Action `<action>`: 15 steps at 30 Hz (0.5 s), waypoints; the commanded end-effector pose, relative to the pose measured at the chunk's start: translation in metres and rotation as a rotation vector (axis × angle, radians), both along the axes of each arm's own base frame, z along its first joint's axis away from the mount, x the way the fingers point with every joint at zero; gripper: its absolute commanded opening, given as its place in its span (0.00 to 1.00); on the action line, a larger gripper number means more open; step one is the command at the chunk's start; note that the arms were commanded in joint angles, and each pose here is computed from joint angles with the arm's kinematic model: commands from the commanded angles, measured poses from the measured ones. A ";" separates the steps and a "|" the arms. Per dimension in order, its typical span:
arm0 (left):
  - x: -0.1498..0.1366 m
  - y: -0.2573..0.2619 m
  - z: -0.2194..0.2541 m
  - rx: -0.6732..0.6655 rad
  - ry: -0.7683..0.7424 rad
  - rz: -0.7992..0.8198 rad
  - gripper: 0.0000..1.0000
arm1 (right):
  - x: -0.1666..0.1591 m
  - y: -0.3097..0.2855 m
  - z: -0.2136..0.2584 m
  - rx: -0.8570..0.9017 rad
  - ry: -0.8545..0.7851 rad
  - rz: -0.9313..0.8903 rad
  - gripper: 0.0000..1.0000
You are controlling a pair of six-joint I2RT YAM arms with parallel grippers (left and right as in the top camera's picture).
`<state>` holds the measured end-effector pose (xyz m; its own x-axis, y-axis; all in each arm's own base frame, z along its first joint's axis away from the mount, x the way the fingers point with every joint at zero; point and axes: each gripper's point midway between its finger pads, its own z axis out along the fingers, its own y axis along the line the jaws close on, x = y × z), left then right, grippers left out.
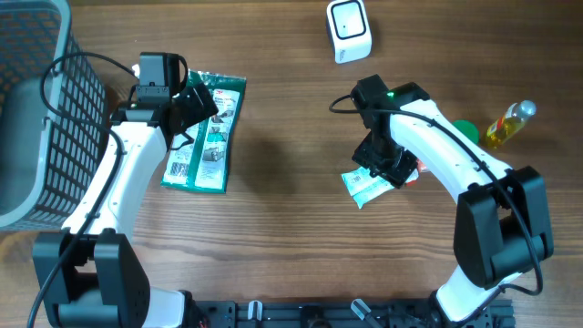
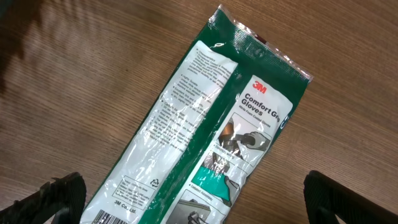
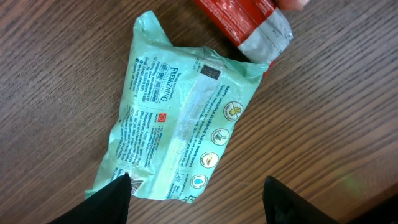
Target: Scan the item barcode
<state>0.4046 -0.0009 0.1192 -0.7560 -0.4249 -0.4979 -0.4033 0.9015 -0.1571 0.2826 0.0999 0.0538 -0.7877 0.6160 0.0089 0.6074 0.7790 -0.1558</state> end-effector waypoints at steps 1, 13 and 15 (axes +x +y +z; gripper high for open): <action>0.002 -0.001 0.002 -0.008 -0.009 0.009 1.00 | -0.007 -0.003 0.012 0.003 -0.008 -0.024 0.67; 0.002 -0.001 0.002 -0.008 -0.009 0.009 1.00 | -0.019 -0.015 0.000 0.070 -0.175 -0.165 0.65; 0.002 -0.001 0.002 -0.008 -0.009 0.009 1.00 | -0.013 -0.013 -0.015 0.091 -0.219 -0.165 0.63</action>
<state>0.4045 -0.0010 0.1191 -0.7563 -0.4249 -0.4974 -0.4031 0.9015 -0.1572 0.2710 0.0848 0.0520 -0.6782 0.7281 -0.0992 0.7289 0.6837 0.0343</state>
